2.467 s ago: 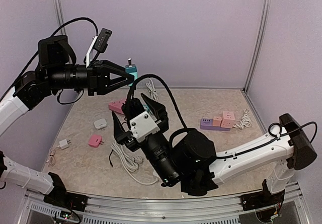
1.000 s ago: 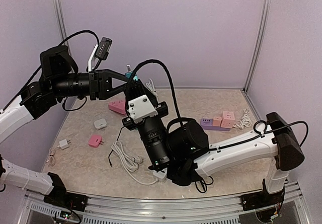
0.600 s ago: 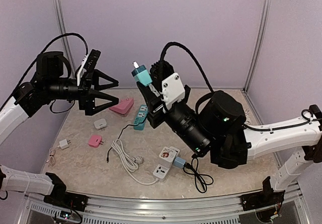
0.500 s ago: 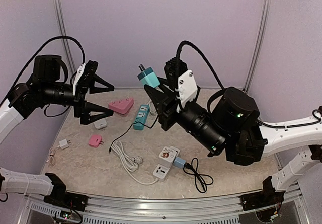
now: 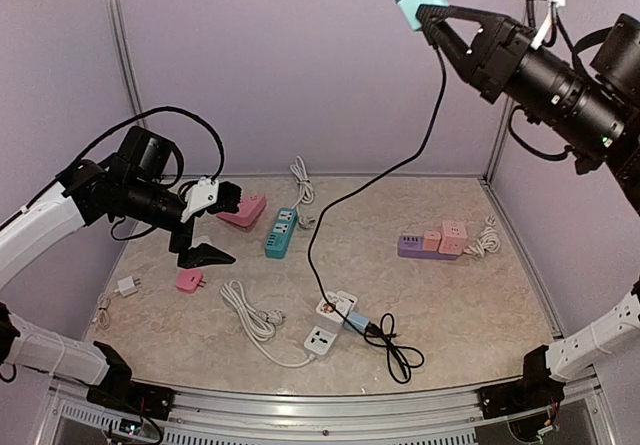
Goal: Insert the plug
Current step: Pick up the plug from the center of the board, then adjust the socket at the center of the board.
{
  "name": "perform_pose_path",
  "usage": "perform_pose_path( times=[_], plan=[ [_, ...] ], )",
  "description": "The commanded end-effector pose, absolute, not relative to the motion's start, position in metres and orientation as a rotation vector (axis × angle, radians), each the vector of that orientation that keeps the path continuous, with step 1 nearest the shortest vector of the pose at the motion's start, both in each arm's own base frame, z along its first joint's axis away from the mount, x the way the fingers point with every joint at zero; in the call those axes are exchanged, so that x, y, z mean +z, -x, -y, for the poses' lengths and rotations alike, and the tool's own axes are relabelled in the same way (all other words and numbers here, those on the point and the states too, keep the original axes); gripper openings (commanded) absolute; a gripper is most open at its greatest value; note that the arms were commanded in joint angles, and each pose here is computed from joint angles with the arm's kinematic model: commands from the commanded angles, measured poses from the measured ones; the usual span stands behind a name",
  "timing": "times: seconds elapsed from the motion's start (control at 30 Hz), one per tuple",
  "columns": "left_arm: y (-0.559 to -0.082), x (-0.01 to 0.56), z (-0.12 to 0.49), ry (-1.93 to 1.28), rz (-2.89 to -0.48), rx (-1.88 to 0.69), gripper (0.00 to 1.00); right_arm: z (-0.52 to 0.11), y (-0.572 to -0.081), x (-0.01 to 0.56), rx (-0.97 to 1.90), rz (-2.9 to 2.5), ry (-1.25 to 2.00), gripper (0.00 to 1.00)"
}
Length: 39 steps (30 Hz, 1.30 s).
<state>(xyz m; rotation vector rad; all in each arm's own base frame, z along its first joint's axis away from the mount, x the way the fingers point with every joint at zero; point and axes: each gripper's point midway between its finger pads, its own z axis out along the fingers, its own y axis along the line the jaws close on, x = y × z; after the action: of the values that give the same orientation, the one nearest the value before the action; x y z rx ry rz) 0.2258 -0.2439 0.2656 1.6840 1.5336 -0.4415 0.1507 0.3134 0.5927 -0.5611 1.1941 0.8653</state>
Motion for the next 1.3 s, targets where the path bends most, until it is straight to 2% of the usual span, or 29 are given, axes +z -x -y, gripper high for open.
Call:
perform_pose_path(
  times=[0.0, 0.13, 0.3, 0.43, 0.67, 0.87, 1.03, 1.27],
  plan=[
    [-0.221, 0.267, 0.254, -1.742, -1.475, -0.382, 0.99, -0.27, -0.152, 0.631, 0.755, -1.178, 0.52, 0.0],
    [-0.2, 0.244, 0.267, -1.87, -1.413, -0.362, 0.99, -0.227, -0.186, 0.637, 0.426, -1.231, 0.359, 0.0],
    [-0.178, 0.213, 0.275, -2.081, -1.361, -0.314, 0.99, -0.19, -0.205, 0.599, 0.159, -1.335, 0.277, 0.0],
    [-0.172, 0.209, 0.285, -2.177, -1.408, -0.351, 0.99, -0.181, -0.209, 0.54, 0.147, -1.406, 0.255, 0.0],
    [-0.163, 0.172, 0.341, -2.431, -1.521, -0.387, 0.99, -0.173, -0.229, 0.436, 0.085, -1.571, 0.261, 0.0],
    [-0.185, 0.131, 0.388, -2.476, -1.478, -0.314, 0.99, -0.161, -0.232, 0.393, 0.136, -1.64, 0.22, 0.0],
    [-0.2, 0.113, 0.4, -2.51, -1.467, -0.331, 0.99, -0.161, -0.231, 0.353, 0.157, -1.696, 0.211, 0.0],
    [-0.199, 0.094, 0.405, -2.533, -1.467, -0.389, 0.99, -0.16, -0.229, 0.335, 0.191, -1.711, 0.192, 0.0]
  ],
)
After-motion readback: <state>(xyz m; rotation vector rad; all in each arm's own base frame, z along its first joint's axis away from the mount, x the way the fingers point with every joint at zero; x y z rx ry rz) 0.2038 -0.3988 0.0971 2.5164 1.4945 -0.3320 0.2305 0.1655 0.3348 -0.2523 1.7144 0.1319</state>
